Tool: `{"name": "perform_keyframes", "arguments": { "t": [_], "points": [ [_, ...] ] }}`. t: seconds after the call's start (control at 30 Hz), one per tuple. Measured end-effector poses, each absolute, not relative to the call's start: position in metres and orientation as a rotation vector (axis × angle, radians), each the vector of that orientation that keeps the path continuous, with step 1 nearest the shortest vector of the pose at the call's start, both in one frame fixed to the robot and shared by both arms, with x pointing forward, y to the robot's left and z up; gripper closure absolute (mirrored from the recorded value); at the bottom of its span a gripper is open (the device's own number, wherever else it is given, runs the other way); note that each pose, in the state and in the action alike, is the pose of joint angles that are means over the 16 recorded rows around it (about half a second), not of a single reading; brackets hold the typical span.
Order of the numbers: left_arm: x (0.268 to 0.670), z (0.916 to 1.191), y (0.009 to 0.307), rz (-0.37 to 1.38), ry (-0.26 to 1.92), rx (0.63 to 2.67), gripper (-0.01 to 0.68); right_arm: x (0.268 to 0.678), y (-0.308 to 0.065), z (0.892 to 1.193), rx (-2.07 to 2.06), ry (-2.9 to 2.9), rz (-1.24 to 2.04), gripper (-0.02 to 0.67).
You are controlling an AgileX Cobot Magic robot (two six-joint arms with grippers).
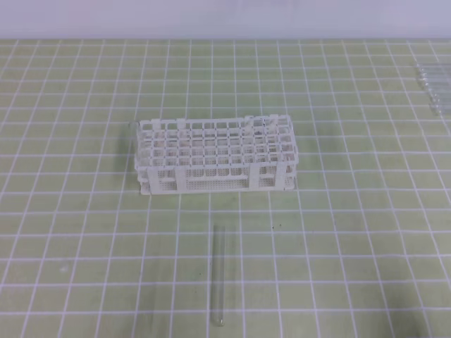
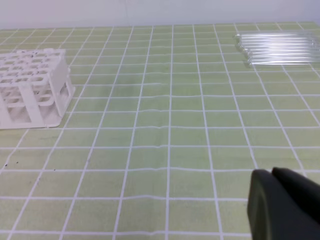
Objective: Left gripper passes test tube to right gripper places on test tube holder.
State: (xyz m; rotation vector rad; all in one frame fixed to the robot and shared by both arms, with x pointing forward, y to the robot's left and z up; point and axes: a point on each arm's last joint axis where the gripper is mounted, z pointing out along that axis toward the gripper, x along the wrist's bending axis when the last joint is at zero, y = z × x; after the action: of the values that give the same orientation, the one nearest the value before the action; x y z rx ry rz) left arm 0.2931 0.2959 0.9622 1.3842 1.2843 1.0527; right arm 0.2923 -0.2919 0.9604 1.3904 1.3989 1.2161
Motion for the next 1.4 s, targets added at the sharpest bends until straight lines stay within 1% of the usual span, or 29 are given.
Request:
{"name": "perform_keyframes", "arguments": {
  "t": [0.9,1.03,1.4],
  "points": [
    [0.293,0.962,0.296,1.049,1.278,1.354,0.675,0.293,-0.292,0.963,1.37,1.371,1.233,0.665],
    [0.293,0.964,0.295,1.007,1.287,1.281,0.675,0.294,-0.293,0.969,1.331,1.317,1.265,0.665],
    [0.294,0.976,0.294,0.83,1.316,0.962,0.675,0.294,-0.295,0.986,1.304,1.088,1.454,0.665]
  ]
}}
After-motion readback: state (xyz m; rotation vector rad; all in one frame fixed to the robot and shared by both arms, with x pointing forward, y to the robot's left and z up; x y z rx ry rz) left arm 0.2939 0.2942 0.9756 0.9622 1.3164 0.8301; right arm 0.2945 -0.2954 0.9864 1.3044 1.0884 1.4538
